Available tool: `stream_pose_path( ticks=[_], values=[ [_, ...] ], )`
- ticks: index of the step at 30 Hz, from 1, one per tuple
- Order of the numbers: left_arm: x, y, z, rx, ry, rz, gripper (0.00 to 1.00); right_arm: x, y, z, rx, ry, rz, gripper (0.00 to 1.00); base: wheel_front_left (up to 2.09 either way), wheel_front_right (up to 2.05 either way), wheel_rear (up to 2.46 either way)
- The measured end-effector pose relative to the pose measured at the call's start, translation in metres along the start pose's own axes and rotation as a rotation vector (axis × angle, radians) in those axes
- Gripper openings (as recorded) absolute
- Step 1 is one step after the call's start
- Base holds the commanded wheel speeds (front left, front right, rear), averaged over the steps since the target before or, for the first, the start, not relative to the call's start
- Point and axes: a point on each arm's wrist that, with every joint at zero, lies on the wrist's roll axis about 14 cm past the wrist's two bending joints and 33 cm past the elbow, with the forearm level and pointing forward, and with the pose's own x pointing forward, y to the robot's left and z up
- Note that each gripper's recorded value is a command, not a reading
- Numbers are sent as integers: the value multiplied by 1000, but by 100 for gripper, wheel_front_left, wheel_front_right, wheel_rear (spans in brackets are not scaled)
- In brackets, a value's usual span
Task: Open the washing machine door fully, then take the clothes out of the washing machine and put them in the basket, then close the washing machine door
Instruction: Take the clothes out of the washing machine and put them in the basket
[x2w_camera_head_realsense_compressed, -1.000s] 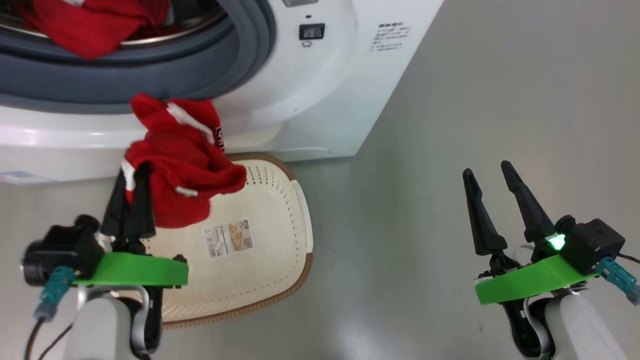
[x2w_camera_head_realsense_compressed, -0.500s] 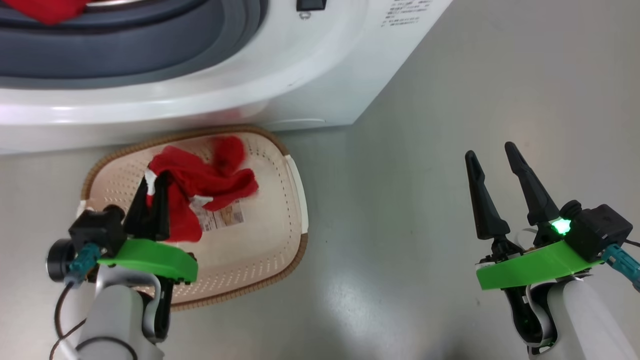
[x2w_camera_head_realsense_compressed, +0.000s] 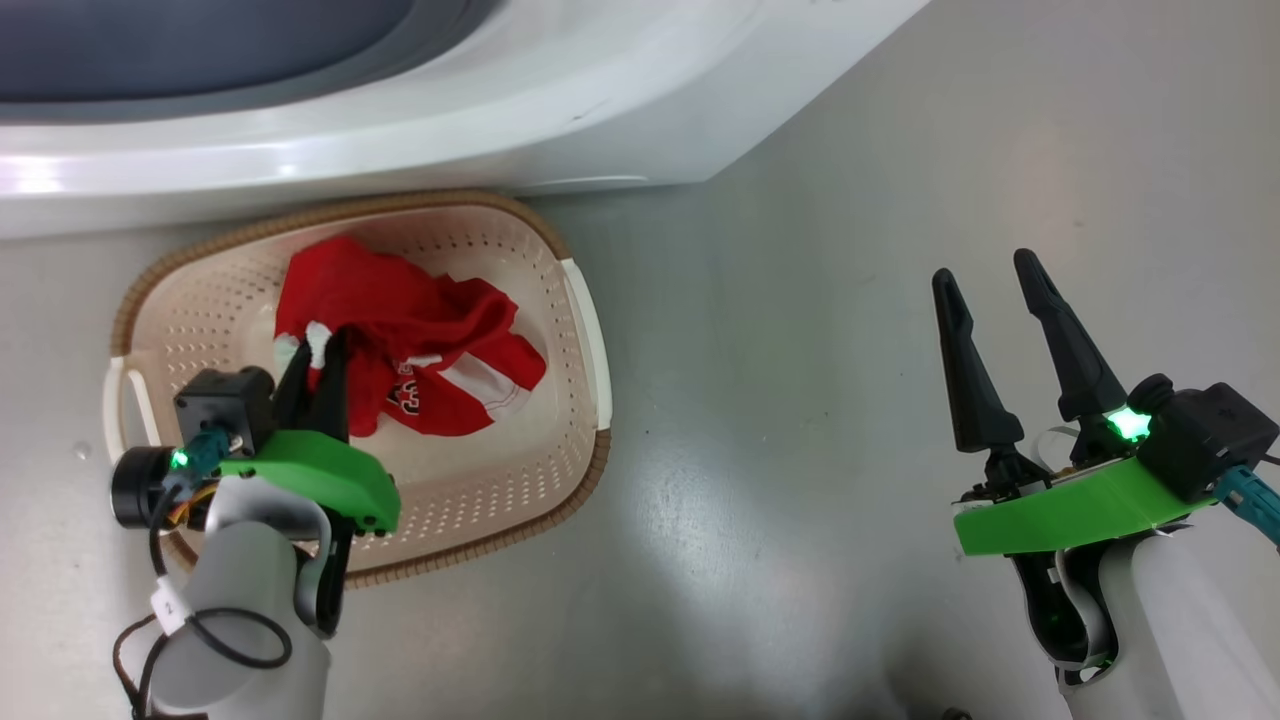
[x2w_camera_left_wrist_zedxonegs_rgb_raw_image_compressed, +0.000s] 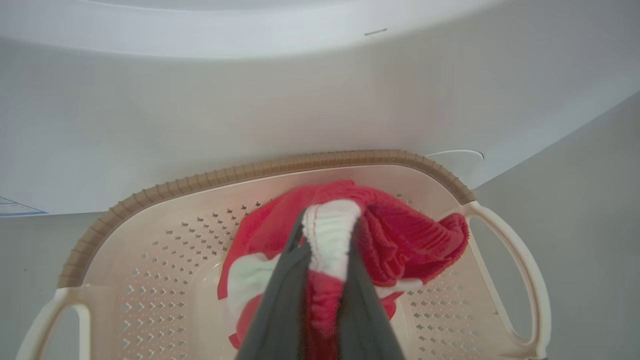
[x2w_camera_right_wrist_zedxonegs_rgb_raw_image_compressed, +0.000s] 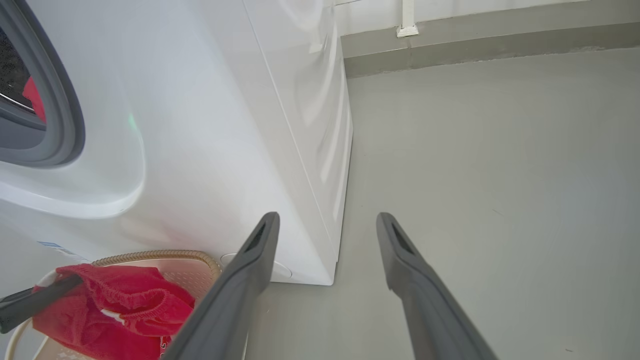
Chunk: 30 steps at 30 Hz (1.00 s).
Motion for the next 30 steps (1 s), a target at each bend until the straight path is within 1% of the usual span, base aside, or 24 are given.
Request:
stream_pose_path(
  ticks=[5,12,13,15,16,17,18,19,20,21,30],
  values=[
    [6,2,-21,-5,65,4,0,2,-3,-11,1,26,-6,100,0,0,0],
    [10,4,-40,-6,121,11,0,6,-6,-13,-3,26,-11,100,0,0,0],
    [10,4,-40,-8,123,13,2,6,-6,-13,-4,26,-11,100,0,0,0],
    [12,4,-38,-10,117,16,10,6,-6,-12,-4,25,-11,100,0,0,0],
    [12,5,-36,-11,114,17,16,6,-6,-12,-4,23,-11,100,0,0,0],
    [12,5,-35,-11,112,19,24,6,-6,-11,-4,22,-10,100,0,0,0],
    [11,6,-34,-9,109,21,40,6,-5,-11,-3,21,-9,100,0,0,0],
    [11,6,-33,-6,106,22,51,6,-5,-10,-3,20,-8,100,0,0,0],
    [11,7,-31,-8,101,25,80,6,-5,-10,-3,19,-7,100,0,0,0],
    [11,7,-29,-9,97,27,100,6,-4,-9,-3,16,-6,100,0,0,0],
    [4,6,-4,-5,41,30,100,3,3,6,-2,-15,10,100,0,0,0]
  ],
)
